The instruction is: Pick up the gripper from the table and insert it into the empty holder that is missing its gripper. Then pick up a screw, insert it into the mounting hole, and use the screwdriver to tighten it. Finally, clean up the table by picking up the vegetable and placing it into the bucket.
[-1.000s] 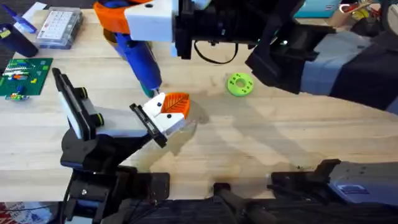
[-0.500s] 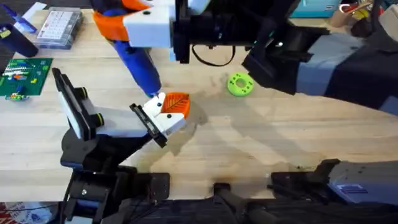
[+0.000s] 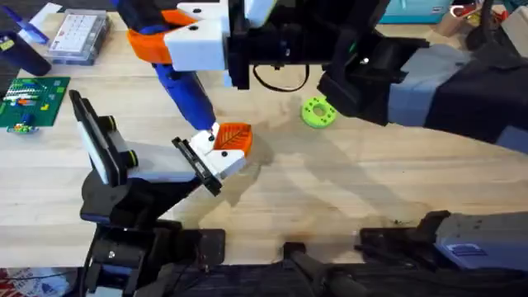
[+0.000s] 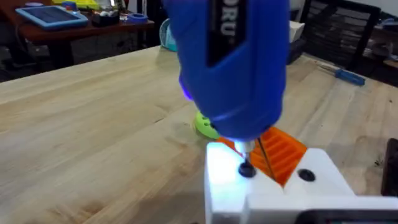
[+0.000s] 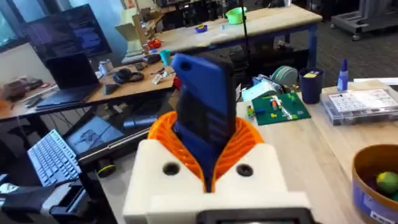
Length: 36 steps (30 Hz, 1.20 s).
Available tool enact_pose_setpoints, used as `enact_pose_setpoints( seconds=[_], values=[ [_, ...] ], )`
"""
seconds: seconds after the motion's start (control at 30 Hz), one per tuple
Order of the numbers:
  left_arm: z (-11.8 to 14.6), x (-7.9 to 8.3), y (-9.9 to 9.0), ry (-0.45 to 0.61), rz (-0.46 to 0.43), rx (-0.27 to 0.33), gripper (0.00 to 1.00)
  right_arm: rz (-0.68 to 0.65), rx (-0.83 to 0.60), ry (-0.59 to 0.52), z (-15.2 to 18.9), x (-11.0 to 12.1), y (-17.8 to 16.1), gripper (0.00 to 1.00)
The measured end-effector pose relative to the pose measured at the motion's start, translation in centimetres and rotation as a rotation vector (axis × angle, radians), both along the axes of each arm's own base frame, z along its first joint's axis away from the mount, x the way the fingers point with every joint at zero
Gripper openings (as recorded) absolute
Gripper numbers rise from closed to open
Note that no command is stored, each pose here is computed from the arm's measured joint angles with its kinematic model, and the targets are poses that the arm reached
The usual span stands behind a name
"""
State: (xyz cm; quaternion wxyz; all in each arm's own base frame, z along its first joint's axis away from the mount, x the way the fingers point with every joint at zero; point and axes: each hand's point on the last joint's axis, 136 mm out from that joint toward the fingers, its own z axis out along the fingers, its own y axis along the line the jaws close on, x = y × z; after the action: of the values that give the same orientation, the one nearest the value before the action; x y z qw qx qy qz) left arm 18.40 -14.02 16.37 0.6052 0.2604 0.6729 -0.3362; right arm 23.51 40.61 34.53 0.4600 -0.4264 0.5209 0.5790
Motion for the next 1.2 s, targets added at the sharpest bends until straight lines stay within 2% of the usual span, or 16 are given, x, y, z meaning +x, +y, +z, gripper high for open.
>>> enact_pose_setpoints(
  seconds=[1.2],
  values=[
    [-0.01,-0.01,-0.01,0.004,0.000,-0.002,0.014,0.017,-0.004,0.006,-0.55,-0.17,0.51,0.040]
  ],
)
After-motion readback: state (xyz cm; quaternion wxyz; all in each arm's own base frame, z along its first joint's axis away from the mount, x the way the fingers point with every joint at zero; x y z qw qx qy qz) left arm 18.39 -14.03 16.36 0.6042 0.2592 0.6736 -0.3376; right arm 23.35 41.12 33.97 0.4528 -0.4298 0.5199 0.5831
